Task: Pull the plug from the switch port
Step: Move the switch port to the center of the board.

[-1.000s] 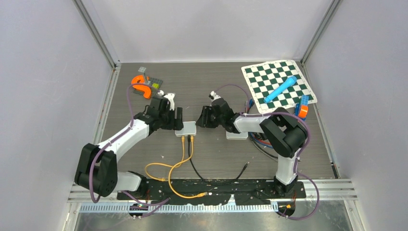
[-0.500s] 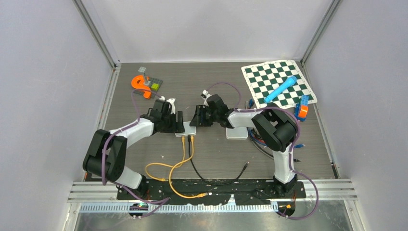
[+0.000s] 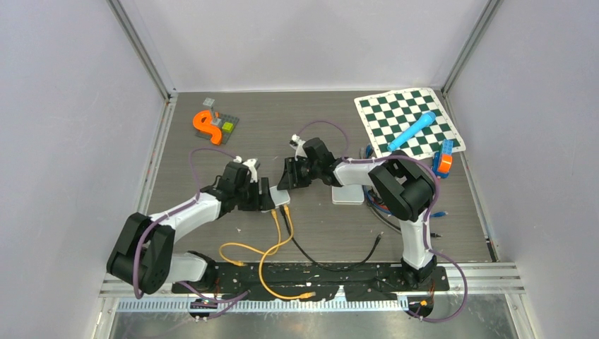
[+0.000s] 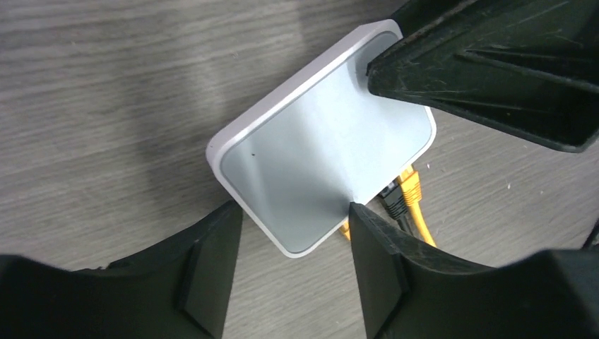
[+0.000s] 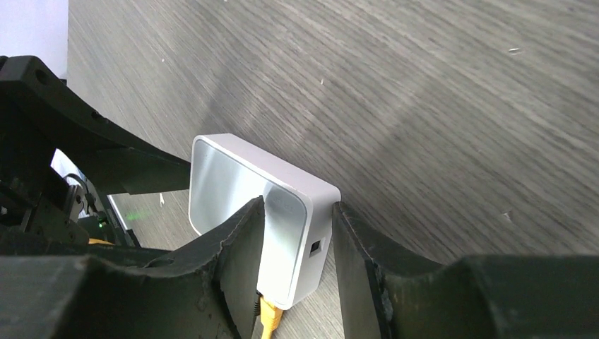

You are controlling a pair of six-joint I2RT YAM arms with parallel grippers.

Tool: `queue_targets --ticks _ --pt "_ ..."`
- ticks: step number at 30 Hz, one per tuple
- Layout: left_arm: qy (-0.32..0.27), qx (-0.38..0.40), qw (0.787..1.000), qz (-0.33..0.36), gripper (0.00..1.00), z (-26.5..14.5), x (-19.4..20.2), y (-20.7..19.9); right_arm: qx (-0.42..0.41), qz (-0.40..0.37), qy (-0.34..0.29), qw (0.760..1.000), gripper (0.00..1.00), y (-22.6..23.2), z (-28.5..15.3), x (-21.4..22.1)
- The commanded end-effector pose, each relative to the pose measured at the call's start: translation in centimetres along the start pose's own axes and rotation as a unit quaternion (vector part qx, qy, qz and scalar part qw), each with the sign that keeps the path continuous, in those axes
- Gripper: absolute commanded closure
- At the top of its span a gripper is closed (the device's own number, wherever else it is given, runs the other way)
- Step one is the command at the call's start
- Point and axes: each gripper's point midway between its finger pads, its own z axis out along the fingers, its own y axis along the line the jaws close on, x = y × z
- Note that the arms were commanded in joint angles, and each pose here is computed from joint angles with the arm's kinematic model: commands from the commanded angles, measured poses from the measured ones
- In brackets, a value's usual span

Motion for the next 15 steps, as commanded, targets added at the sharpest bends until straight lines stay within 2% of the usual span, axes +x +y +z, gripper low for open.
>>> queue_targets --ticks 1,3,7,10,15 --pt "0.012 -0.007 1.000 0.012 0.32 -1.6 0.2 -0.6 0.005 -0.021 0.015 1.000 0.52 0.8 -0.7 1.0" --pt "0.002 -0.016 0.999 0.034 0.21 -2.5 -0.8 -0.7 0.010 -0.036 -0.003 0.999 0.49 1.2 -1.6 -0.1" --pt "-0.025 -0.042 0.995 0.083 0.14 -4.4 -3.5 -0.7 -0.002 -0.060 -0.031 0.998 0.40 2.5 -3.7 -1.9" --pt "-0.048 -0.047 0.990 0.128 0.01 -5.6 -5.5 -1.1 -0.003 -0.058 -0.057 0.997 0.38 2.7 -5.3 -2.8" --pt "-0.076 -0.063 0.967 0.236 0.00 -7.1 -8.3 -1.6 -0.003 -0.025 -0.065 0.998 0.37 1.4 -6.8 -0.9"
